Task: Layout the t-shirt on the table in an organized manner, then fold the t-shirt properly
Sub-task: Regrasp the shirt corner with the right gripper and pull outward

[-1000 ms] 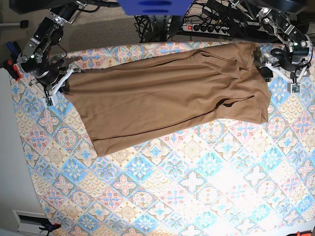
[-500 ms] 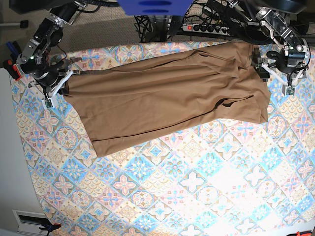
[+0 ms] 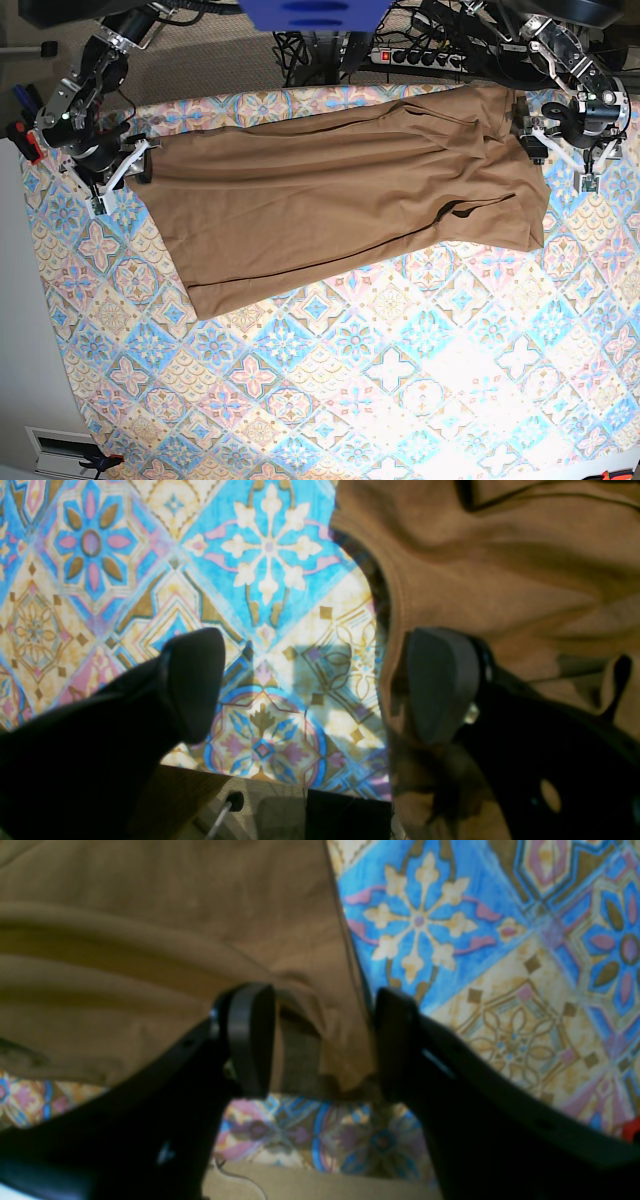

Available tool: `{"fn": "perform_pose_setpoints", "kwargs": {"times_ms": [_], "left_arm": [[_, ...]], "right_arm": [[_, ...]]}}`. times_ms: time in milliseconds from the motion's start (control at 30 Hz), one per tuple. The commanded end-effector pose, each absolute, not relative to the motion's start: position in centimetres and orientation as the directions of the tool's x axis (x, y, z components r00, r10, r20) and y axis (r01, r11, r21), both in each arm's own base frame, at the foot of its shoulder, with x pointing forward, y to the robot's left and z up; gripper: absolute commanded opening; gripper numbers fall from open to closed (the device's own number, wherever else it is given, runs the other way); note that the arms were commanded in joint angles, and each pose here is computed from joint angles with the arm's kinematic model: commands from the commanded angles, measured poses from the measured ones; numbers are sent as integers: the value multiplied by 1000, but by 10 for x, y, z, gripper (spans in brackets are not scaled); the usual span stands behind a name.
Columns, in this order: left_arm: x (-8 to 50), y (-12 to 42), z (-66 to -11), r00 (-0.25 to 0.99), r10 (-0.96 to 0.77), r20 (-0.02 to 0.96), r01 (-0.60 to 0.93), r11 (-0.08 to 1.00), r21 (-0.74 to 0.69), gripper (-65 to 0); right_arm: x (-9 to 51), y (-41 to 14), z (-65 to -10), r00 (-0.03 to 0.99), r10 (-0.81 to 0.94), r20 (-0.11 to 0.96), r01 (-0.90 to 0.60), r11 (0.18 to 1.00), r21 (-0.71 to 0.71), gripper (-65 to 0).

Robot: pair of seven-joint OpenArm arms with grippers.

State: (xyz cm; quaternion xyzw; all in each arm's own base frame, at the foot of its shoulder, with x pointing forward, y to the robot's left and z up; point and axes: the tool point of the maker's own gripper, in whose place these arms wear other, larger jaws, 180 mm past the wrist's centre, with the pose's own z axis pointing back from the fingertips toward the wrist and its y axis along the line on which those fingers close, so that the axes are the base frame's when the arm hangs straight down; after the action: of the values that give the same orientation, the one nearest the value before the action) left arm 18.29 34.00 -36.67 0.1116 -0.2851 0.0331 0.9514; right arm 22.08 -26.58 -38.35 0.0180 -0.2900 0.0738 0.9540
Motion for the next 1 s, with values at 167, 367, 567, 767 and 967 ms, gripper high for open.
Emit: {"fn": "perform_pose_setpoints", "kwargs": {"times_ms": [167, 367, 567, 767, 967], "left_arm": [[187, 345, -357, 819, -16, 573, -129, 969, 211, -117], [187, 345, -357, 819, -16, 573, -129, 969, 211, -117], [187, 346, -357, 819, -18, 573, -128, 968, 214, -117], [187, 346, -357, 819, -18, 573, -128, 968, 214, -117], [188, 345, -356, 817, -17, 576, -129, 969, 212, -117]], "right_arm": [[203, -314, -373, 810, -2, 587, 22, 999, -28, -384], [189, -320, -391, 829, -76, 555, 78, 997, 19, -384], [184, -308, -405, 840, -112, 531, 89, 994, 68, -384], [183, -306, -409, 845, -118, 522, 91, 993, 77, -387], [183, -303, -410, 847, -117, 519, 86, 993, 83, -389]]}}
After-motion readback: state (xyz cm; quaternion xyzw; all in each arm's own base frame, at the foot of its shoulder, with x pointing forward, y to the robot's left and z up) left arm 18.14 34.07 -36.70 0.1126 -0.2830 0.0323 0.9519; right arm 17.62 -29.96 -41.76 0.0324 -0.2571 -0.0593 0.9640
